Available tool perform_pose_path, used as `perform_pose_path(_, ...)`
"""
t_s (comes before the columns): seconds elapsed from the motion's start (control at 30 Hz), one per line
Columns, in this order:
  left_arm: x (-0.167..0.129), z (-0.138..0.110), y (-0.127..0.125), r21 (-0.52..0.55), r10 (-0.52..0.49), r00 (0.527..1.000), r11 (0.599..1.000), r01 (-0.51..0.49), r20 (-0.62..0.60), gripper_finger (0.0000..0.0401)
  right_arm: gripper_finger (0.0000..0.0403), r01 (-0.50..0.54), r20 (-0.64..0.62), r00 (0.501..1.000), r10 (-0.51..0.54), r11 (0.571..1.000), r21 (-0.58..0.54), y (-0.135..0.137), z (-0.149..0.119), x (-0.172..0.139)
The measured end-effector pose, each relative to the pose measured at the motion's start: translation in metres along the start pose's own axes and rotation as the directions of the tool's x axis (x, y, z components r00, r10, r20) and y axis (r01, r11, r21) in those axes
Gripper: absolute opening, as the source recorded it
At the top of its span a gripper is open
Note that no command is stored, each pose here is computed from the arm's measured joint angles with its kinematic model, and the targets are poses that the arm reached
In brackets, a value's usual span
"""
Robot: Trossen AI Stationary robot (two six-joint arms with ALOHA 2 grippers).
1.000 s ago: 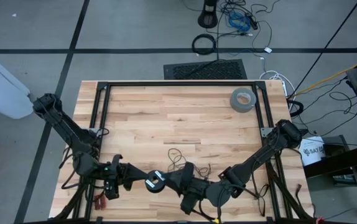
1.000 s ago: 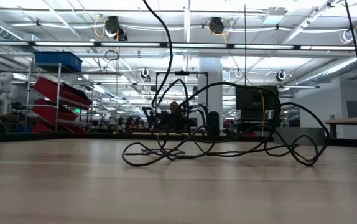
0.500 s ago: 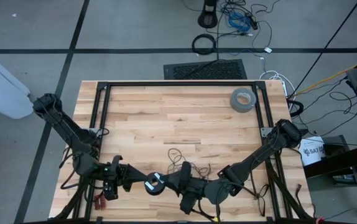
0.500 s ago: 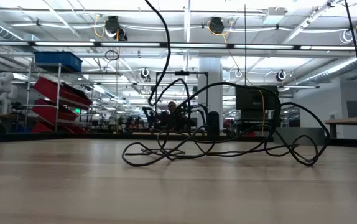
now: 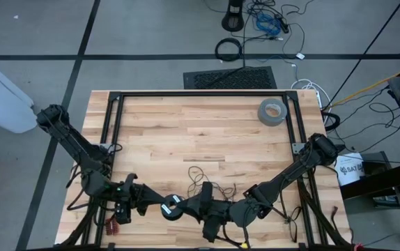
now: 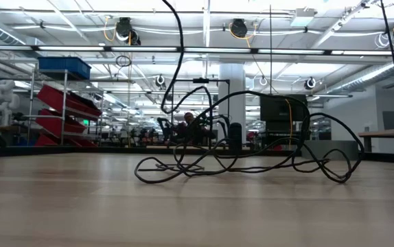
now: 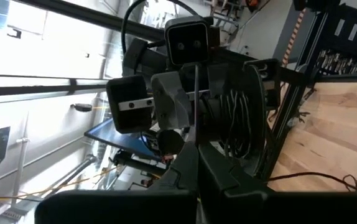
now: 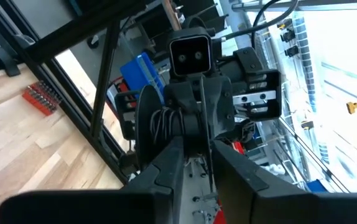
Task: Coil cords
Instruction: Uncoil the black wire from the spool
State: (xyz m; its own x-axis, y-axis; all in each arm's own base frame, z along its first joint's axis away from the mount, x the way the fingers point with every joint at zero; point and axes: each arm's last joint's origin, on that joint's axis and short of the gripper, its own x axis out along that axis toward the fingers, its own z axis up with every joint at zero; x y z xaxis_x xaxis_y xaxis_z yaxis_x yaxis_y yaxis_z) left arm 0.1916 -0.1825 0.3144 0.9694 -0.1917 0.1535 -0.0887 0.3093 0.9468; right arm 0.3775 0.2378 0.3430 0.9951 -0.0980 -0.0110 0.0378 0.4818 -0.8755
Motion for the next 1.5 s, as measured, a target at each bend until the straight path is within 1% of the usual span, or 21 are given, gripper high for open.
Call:
perform_pose_path(0.23,0.0,0.0,-0.001,0.0,-0.004,1.0,1.0,0.004,-0.001,0.0,0.0007,0.001,-0.001,1.0,-0.001,1.0,0.003,0.0,0.0,0.0)
perform_pose_path(0.53,0.0,0.0,-0.001,-0.022,-0.005,1.0,1.0,0.005,-0.001,0.0,0.0001,0.004,-0.007,1.0,-0.004,1.0,0.006,0.0,0.0,0.0)
perform_pose_path(0.67,0.0,0.0,-0.001,-0.027,-0.002,1.0,1.0,0.002,-0.005,0.0006,0.0001,0.021,-0.041,0.999,-0.021,1.0,-0.002,0.001,0.001,-0.002)
perform_pose_path(0.87,0.0,0.0,0.004,-0.149,0.039,0.999,0.988,-0.039,-0.002,0.0042,0.0,0.048,-0.08,0.996,-0.05,0.999,-0.026,0.002,0.004,-0.007)
perform_pose_path(1.0,0.0,0.001,0.005,-0.168,0.048,0.999,0.985,-0.047,0.003,0.0069,0.0,0.067,-0.122,0.99,-0.073,0.996,-0.051,0.003,0.007,-0.011)
perform_pose_path(1.13,0.0,0.001,0.006,-0.221,0.057,0.998,0.974,-0.053,0.009,0.0091,0.0,0.091,-0.151,0.983,-0.099,0.994,-0.06,0.001,0.012,-0.015)
perform_pose_path(1.3,0.0,0.001,0.008,-0.241,0.071,0.997,0.968,-0.066,0.011,0.0099,0.0,0.138,-0.225,0.962,-0.156,0.986,-0.097,0.0,0.017,-0.023)
perform_pose_path(1.5,0.0,0.001,0.012,-0.39,0.111,0.994,0.916,-0.098,0.012,0.01,0.0,0.221,-0.288,0.928,-0.237,0.971,-0.086,-0.011,0.028,-0.04)
